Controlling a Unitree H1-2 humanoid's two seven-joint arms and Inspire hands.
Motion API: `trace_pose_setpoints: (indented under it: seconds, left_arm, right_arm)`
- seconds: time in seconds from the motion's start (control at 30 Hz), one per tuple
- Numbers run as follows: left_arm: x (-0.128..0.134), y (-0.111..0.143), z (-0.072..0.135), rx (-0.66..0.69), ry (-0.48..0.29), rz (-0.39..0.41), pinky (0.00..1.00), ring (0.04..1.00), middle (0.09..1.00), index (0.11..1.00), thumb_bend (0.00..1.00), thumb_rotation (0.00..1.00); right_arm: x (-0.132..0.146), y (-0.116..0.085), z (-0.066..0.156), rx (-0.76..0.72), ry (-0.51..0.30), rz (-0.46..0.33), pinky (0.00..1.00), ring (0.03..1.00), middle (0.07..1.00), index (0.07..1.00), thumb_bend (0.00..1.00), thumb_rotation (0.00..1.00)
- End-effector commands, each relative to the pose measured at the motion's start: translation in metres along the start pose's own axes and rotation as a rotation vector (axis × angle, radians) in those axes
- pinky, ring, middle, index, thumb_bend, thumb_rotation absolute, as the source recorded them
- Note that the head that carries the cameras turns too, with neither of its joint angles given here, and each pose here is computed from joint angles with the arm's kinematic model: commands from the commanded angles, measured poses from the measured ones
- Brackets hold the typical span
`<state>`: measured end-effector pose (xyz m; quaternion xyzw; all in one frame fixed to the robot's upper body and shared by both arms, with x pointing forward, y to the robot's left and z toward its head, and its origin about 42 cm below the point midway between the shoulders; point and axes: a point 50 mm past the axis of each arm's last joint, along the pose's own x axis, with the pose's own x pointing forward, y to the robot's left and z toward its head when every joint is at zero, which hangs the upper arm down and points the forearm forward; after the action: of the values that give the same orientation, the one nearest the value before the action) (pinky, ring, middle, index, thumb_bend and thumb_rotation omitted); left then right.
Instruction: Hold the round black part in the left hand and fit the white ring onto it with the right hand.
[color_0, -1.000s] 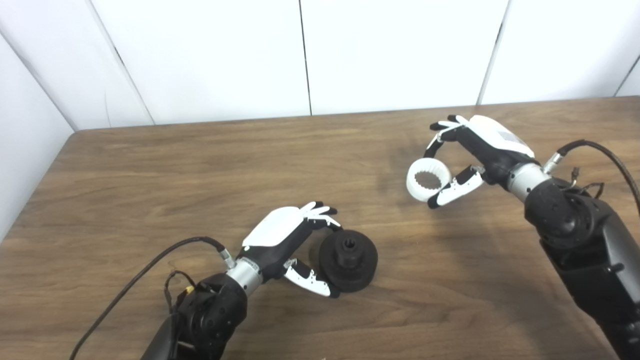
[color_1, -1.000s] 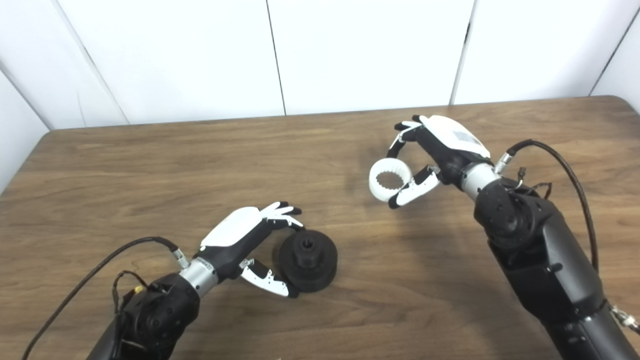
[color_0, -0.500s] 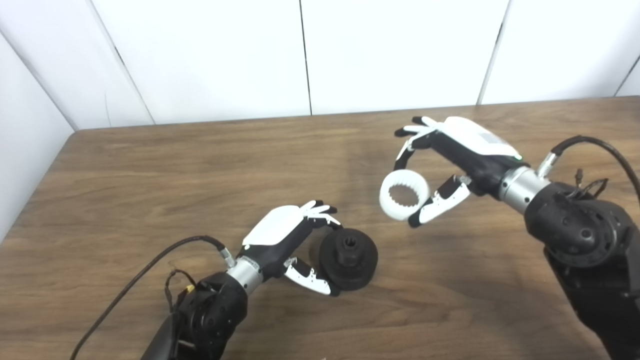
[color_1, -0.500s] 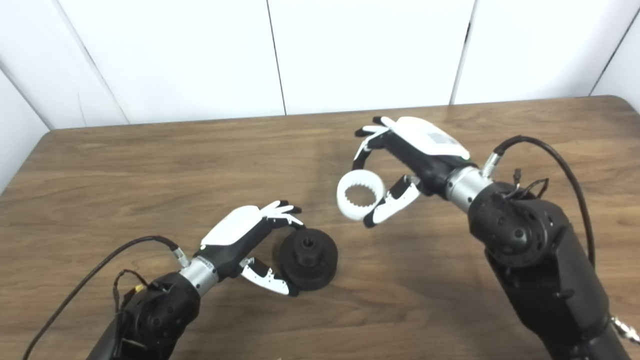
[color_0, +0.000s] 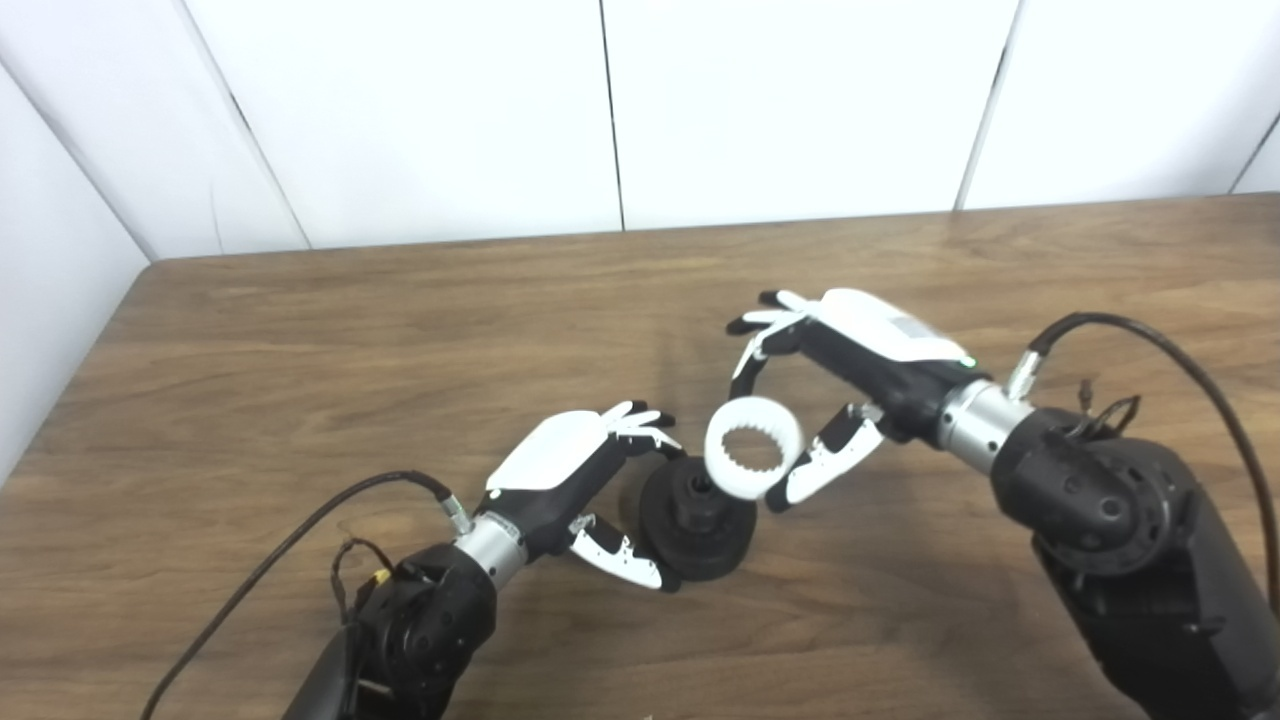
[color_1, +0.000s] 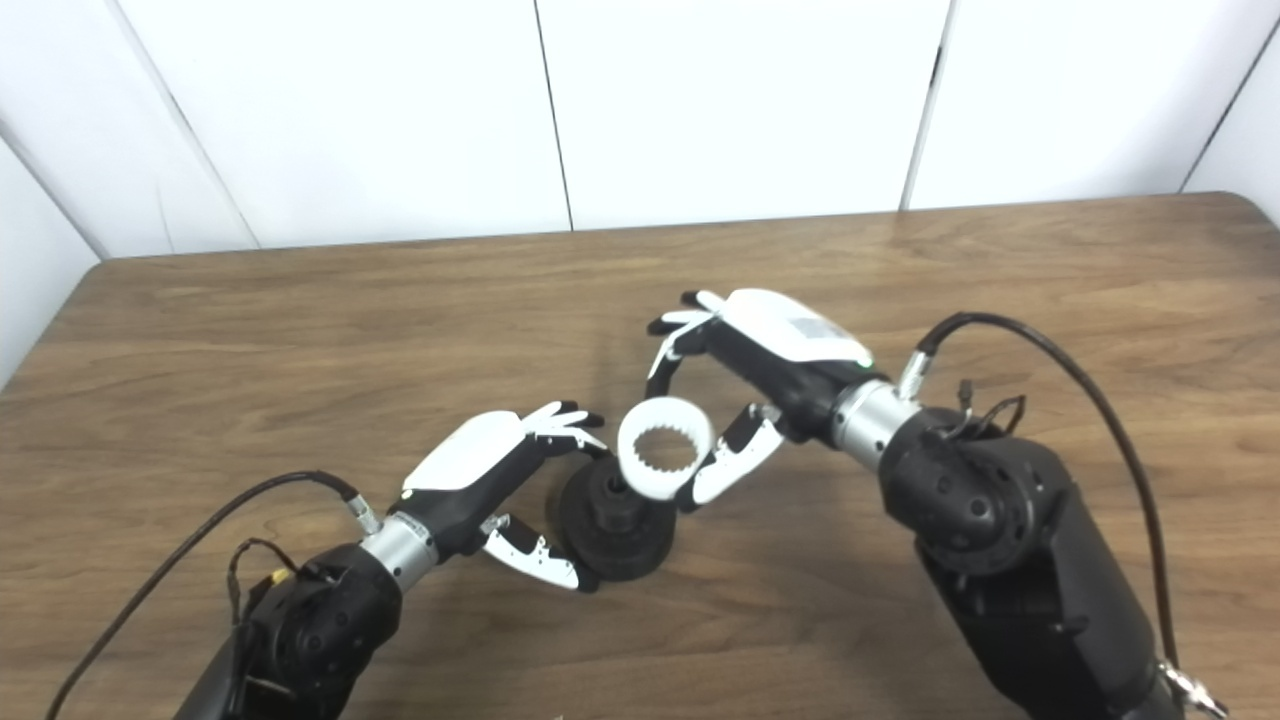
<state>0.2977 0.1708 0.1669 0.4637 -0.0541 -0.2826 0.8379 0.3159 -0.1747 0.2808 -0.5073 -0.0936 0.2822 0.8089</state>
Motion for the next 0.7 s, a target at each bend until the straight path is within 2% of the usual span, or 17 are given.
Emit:
trace_pose_setpoints:
  seconds: [0.0,0.33,0.67]
  left_arm:
    - [0.003,0.003,-0.003,0.011,0.013,-0.014,0.87,0.988,0.929,0.695,0.84,0.23]
    - [0.004,0.001,-0.001,0.014,0.012,-0.014,0.88,0.985,0.926,0.695,0.84,0.23]
    - [0.004,-0.001,0.000,0.012,0.020,-0.022,0.87,0.988,0.930,0.703,0.84,0.24]
  right_arm:
    - [0.005,-0.011,0.010,-0.032,-0.041,-0.059,1.00,1.000,0.892,0.486,0.53,0.15]
    - [0.012,0.005,0.021,0.009,-0.078,-0.023,1.00,1.000,0.902,0.487,0.52,0.15]
    - [0.016,0.011,0.024,0.007,-0.089,-0.022,1.00,1.000,0.900,0.487,0.52,0.15]
